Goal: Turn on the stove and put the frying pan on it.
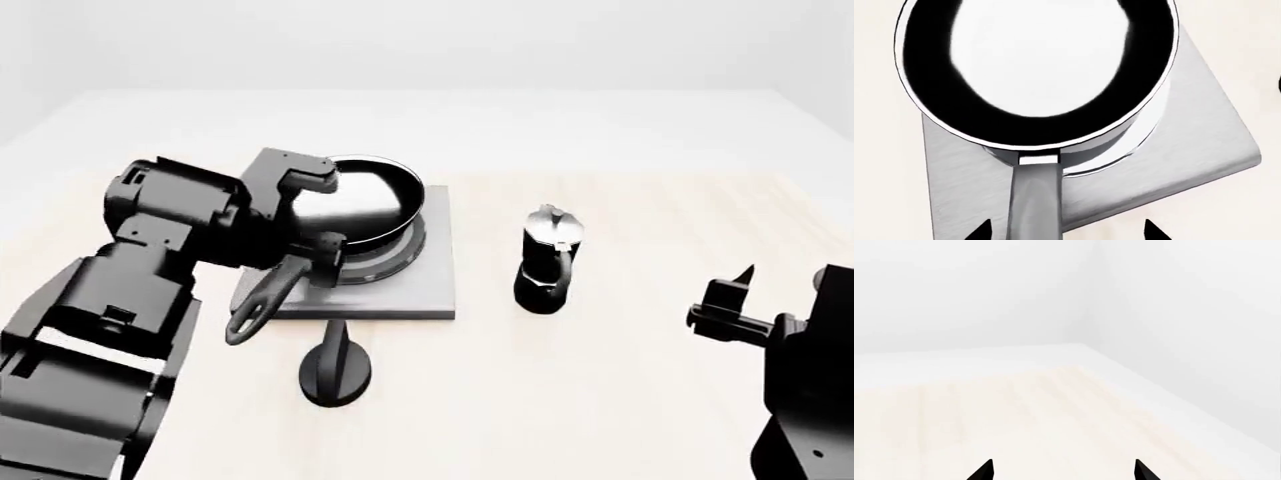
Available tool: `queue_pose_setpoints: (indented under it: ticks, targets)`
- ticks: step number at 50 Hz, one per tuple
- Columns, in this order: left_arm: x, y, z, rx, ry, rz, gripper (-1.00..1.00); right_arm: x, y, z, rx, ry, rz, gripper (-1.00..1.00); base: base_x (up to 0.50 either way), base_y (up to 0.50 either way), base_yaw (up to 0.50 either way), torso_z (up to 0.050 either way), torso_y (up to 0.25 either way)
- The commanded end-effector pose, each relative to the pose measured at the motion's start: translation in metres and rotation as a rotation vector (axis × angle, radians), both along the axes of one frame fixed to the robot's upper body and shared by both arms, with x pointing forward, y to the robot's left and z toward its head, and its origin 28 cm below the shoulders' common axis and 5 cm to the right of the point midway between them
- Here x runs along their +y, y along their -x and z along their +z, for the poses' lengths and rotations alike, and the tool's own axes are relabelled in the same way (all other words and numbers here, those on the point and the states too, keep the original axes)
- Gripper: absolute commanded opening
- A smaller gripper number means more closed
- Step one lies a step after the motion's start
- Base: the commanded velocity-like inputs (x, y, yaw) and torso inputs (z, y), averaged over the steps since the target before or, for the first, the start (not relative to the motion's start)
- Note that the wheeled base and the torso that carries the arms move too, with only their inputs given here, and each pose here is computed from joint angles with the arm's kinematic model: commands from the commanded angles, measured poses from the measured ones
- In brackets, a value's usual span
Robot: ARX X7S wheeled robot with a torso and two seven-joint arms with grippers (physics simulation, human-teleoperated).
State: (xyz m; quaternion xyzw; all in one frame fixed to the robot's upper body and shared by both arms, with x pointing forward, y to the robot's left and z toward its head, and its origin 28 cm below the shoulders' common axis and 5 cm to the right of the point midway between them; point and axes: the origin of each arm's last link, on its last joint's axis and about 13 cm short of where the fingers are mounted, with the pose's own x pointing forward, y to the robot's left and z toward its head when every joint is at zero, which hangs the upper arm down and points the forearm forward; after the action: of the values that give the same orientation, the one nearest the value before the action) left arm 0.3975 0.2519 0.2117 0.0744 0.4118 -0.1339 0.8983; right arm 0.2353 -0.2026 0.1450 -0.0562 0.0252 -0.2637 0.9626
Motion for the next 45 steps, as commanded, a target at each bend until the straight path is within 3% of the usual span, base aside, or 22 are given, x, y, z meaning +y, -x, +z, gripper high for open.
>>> queue_pose_setpoints:
  ticks: [1, 6, 10, 12, 13, 14, 16, 17, 22, 23, 25, 26, 27, 32, 45]
  targets:
    - [0.0, 0.031, 0.088, -0.19, 0.048, -0.115, 1.0, 0.001, 0.0, 0.004, -0.005, 0.005, -0.001, 1.0, 0.0, 0.0, 0.0, 0.01, 0.0]
    - [0.007, 0.058, 0.132, -0.282, 0.038, -0.148, 1.0, 0.004, -0.001, 0.008, -0.012, 0.014, 0.009, 1.0, 0.0, 0.0, 0.0, 0.0, 0.0]
    - [0.003, 0.08, 0.142, -0.381, 0.086, -0.214, 1.0, 0.01, -0.003, 0.018, -0.037, 0.028, 0.046, 1.0, 0.0, 0.0, 0.0, 0.0, 0.0]
    - [-0.004, 0.089, 0.136, -0.434, 0.112, -0.284, 1.0, 0.015, -0.005, 0.024, -0.071, 0.037, 0.094, 1.0, 0.0, 0.0, 0.0, 0.0, 0.0]
    - [-0.014, 0.095, 0.122, -0.542, 0.142, -0.4, 1.0, 0.024, -0.01, 0.028, -0.101, 0.078, 0.152, 1.0, 0.0, 0.0, 0.0, 0.0, 0.0]
    - [-0.019, 0.1, 0.115, -0.559, 0.128, -0.432, 1.0, 0.028, -0.011, 0.031, -0.147, 0.074, 0.226, 1.0, 0.0, 0.0, 0.0, 0.0, 0.0]
    - [-0.03, 0.107, 0.094, -0.62, 0.143, -0.518, 1.0, 0.036, -0.018, 0.037, -0.174, 0.07, 0.268, 1.0, 0.0, 0.0, 0.0, 0.0, 0.0]
    - [-0.038, 0.113, 0.073, -0.608, 0.153, -0.592, 1.0, 0.046, -0.026, 0.043, -0.199, 0.107, 0.333, 1.0, 0.0, 0.0, 0.0, 0.0, 0.0]
    - [-0.053, 0.123, 0.042, -0.643, 0.043, -0.786, 1.0, 0.067, -0.04, 0.059, -0.286, 0.198, 0.443, 1.0, 0.0, 0.0, 0.0, 0.0, 0.0]
    - [-0.055, 0.124, 0.04, -0.668, 0.039, -0.886, 1.0, 0.072, -0.042, 0.061, -0.311, 0.203, 0.495, 1.0, 0.0, 0.0, 0.0, 0.0, 0.0]
    - [-0.055, 0.123, 0.038, -0.666, 0.031, -0.927, 1.0, 0.074, -0.044, 0.064, -0.339, 0.205, 0.504, 1.0, 0.0, 0.0, 0.0, 0.0, 0.0]
    - [-0.056, 0.123, 0.037, -0.669, -0.032, -0.947, 1.0, 0.076, -0.044, 0.066, -0.35, 0.196, 0.536, 1.0, 0.0, 0.0, 0.0, 0.0, 0.0]
    - [-0.056, 0.122, 0.035, -0.683, -0.022, -0.968, 1.0, 0.077, -0.045, 0.068, -0.369, 0.205, 0.544, 1.0, 0.0, 0.0, 0.0, 0.0, 0.0]
    - [-0.057, 0.119, 0.034, -0.692, -0.069, -0.964, 1.0, 0.079, -0.041, 0.073, -0.412, 0.214, 0.575, 1.0, 0.0, 0.0, 0.0, 0.0, 0.0]
    - [-0.058, 0.118, 0.034, -0.714, -0.054, -0.972, 1.0, 0.077, -0.038, 0.072, -0.412, 0.221, 0.609, 1.0, 0.0, 0.0, 0.0, 0.0, 0.0]
